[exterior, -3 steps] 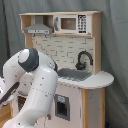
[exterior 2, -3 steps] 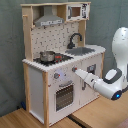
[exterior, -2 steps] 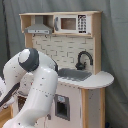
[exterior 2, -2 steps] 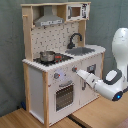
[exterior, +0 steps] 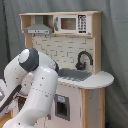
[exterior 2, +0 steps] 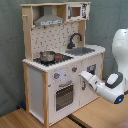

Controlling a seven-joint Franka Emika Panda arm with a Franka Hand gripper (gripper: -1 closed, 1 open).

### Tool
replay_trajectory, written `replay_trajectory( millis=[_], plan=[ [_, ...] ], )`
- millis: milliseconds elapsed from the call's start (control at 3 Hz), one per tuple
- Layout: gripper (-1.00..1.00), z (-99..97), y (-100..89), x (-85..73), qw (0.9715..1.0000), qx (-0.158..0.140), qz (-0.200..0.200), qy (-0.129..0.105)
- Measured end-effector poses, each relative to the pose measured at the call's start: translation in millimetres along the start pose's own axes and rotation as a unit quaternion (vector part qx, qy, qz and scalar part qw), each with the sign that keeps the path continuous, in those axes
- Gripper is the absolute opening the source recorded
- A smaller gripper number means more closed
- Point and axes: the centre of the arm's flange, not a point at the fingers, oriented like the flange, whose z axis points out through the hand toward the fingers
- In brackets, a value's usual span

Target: Play with the kitchen

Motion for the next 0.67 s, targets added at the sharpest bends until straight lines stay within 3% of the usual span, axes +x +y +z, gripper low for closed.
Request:
replay_trajectory(
  millis=[333,667],
  plan=[
    [1.0,0.0,-11.3,-12.8,0.9992,-0.003,0.041,-0.001],
    [1.0,1.6,-22.4,-24.5,0.9964,-0.003,0.084,-0.002]
  ],
)
